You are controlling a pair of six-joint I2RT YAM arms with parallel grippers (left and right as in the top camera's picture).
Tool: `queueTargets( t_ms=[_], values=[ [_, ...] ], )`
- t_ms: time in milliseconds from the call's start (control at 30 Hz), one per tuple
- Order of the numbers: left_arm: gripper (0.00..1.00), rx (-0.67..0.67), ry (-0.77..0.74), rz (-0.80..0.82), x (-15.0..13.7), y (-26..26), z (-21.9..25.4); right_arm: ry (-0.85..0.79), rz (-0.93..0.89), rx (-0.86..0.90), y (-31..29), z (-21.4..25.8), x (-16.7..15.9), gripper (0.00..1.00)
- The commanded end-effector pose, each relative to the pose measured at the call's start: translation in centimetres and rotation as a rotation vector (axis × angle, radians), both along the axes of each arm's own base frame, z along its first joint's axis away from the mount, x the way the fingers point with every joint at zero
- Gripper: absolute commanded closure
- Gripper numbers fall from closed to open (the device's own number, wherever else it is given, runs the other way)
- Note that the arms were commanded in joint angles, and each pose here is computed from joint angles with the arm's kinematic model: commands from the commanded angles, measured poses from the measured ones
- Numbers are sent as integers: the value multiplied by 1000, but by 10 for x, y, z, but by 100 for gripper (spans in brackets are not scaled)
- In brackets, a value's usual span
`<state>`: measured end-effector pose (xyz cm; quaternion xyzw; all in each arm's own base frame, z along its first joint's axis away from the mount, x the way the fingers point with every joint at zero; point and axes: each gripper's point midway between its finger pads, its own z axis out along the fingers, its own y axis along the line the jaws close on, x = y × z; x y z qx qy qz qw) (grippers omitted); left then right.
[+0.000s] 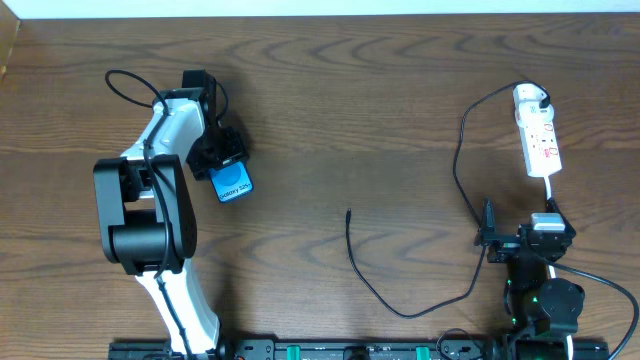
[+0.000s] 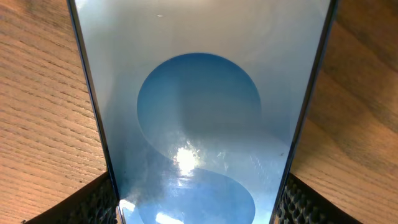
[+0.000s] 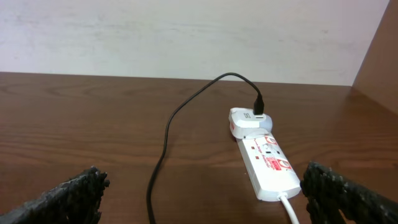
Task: Plug charger to phone and switch on socket
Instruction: 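Hold the phone with the left gripper, tilting it upward, then lift the blue phone with the left gripper and raise it upright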
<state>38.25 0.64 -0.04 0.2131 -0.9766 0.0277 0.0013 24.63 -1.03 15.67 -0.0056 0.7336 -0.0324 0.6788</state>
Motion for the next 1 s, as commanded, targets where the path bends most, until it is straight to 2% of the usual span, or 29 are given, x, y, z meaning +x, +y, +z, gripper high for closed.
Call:
queueTargets(
  t_ms=[0, 400, 533, 767, 800, 967],
  values=[
    [77, -35, -33, 5, 7, -6, 13, 1, 5, -5, 1, -1, 0, 1],
    [78, -31, -156, 3, 16, -6, 60, 1, 5, -5, 1, -1, 0, 1],
    [78, -68, -220, -2, 19, -12, 84, 1, 5, -5, 1, -1, 0, 1],
    [82, -275, -312, 8, 23, -46, 124, 1, 5, -5, 1, -1, 0, 1],
    [85, -337, -313, 28, 23, -56, 129, 1, 5, -5, 1, -1, 0, 1],
    [88, -631, -277, 116, 22, -96, 154, 1, 5, -5, 1, -1, 0, 1]
  ],
)
